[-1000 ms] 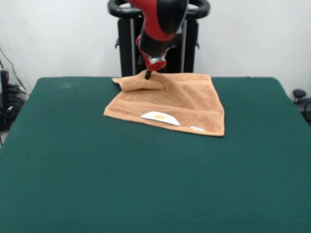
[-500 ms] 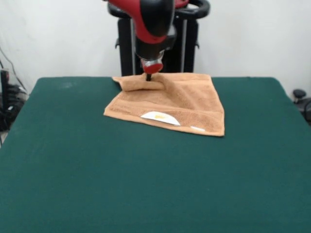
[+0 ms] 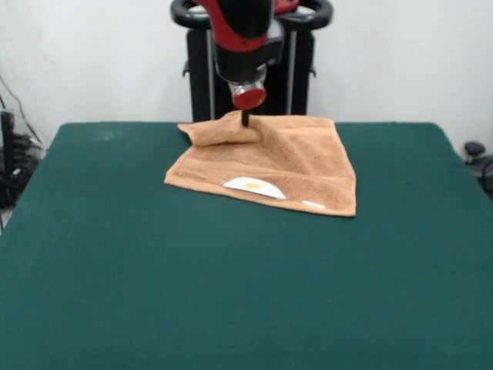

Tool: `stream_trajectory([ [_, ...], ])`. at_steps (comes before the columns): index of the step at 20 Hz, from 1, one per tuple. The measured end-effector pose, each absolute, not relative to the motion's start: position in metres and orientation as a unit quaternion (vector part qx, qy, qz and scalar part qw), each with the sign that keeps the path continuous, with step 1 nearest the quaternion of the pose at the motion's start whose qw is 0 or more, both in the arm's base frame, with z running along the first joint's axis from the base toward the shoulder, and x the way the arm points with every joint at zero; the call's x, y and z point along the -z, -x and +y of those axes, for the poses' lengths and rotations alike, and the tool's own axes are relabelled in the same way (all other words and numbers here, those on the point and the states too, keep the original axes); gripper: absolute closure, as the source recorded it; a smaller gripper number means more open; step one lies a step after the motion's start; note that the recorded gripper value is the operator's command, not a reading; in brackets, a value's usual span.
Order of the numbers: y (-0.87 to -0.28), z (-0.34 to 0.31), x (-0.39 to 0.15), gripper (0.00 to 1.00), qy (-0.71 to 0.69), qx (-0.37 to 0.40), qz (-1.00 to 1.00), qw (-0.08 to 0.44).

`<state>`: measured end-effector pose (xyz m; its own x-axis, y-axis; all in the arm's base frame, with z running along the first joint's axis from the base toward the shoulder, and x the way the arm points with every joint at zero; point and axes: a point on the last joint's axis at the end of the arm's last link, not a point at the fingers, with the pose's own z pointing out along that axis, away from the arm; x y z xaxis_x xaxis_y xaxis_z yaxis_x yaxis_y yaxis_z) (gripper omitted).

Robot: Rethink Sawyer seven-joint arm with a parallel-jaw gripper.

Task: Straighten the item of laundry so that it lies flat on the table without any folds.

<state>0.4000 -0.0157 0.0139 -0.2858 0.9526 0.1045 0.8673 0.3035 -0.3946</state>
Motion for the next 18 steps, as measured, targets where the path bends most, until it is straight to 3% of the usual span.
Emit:
stream_trajectory([
  [11, -0.416, -0.007, -0.023, 0.0, 0.566, -0.127, -0.8, 0.153],
  [16, -0.425, 0.002, -0.007, 0.0, 0.544, -0.134, -0.822, 0.107],
  [18, -0.431, 0.004, 0.007, 0.0, 0.529, -0.136, -0.835, 0.064],
])
